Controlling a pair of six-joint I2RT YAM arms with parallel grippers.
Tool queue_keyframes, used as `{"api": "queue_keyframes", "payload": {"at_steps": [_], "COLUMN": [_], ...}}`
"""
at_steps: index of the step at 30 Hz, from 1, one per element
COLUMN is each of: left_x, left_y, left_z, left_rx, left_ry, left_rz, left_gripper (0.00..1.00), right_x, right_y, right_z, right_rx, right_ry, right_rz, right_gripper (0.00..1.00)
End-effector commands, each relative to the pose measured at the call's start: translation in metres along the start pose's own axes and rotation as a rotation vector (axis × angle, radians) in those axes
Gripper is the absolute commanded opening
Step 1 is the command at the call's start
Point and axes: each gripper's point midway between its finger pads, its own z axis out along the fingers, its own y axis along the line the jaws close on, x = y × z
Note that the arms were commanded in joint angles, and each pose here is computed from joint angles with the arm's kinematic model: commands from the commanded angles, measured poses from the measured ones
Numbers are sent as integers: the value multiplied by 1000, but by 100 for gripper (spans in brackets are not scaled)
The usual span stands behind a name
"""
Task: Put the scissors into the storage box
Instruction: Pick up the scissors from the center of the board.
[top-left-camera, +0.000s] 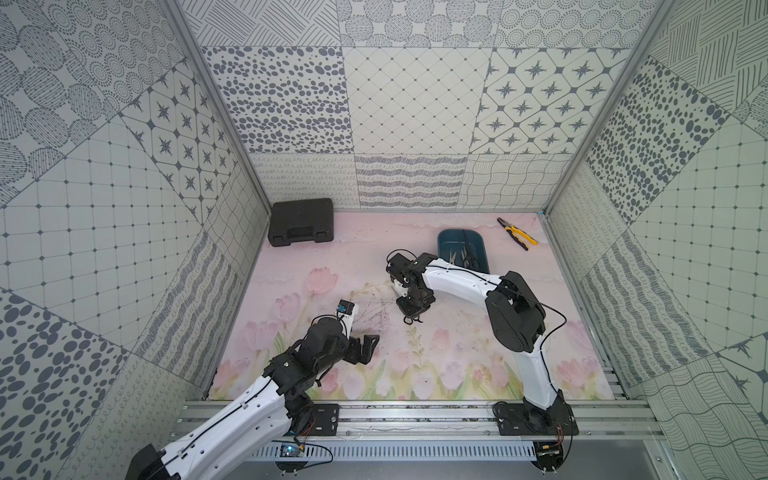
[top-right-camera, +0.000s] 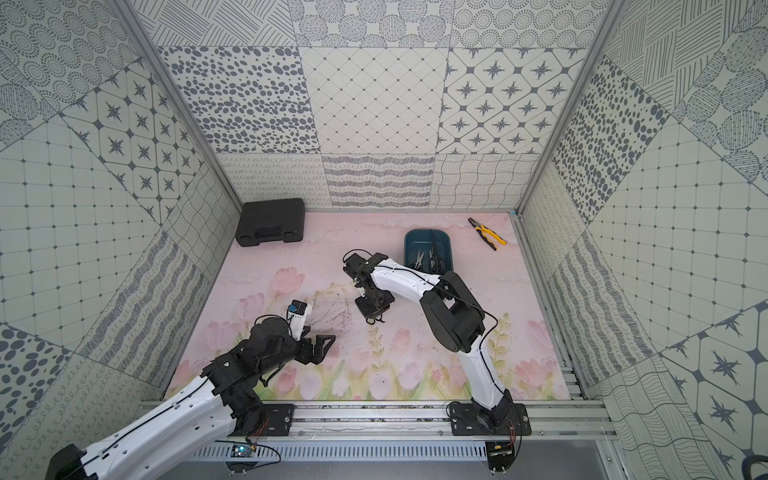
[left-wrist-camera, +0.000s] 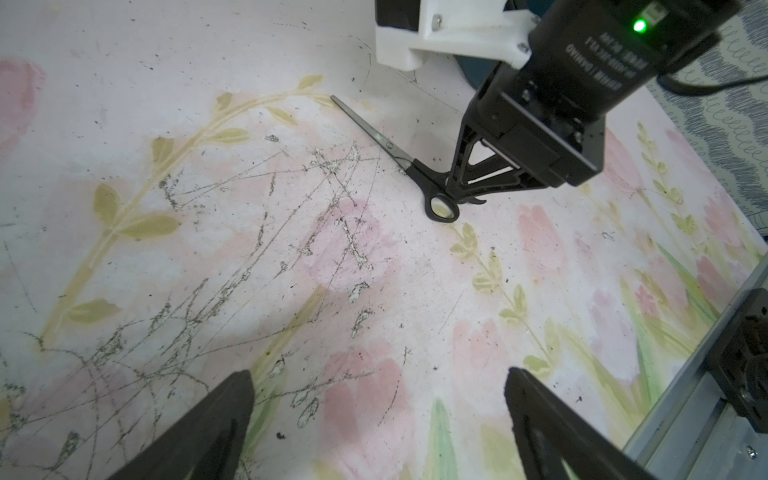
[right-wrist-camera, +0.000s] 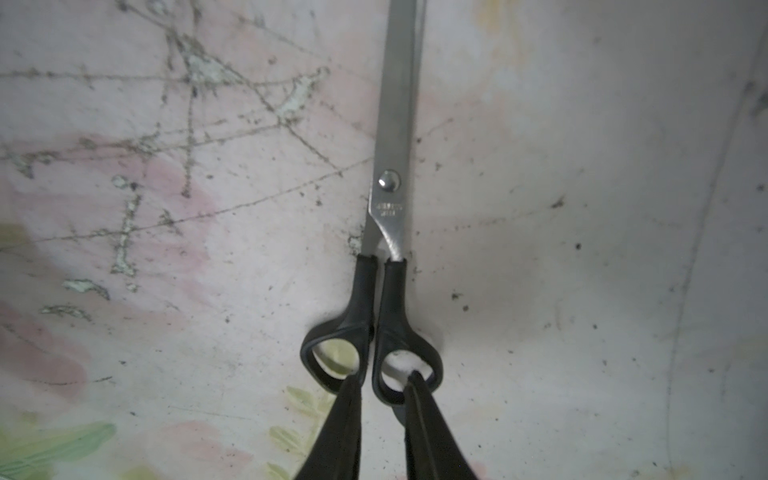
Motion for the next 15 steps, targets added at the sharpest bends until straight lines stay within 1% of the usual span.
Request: {"api": "queue_keyframes", "payload": {"at_steps": [1,10,13,15], "left_x": [-7,-7,-7,-7], "left_y": [-3,-3,-3,-3], "left_z": [0,-1,0,0], "left_rx": [10,9,8,9], "left_ry": [-27,-28,-28,-28], "left_rz": [21,19,19,20], "left_gripper": [100,99,100,99], "right_x": [-4,-4,-1,4], "right_y": [5,5,4,3], "right_z": [-5,26,42,56], "right_rx": [-12,7,20,37], "right_ry": [-14,28,41,75], "right_rz": [-10,-9,8,16], "right_gripper": [23,26,28,27]}}
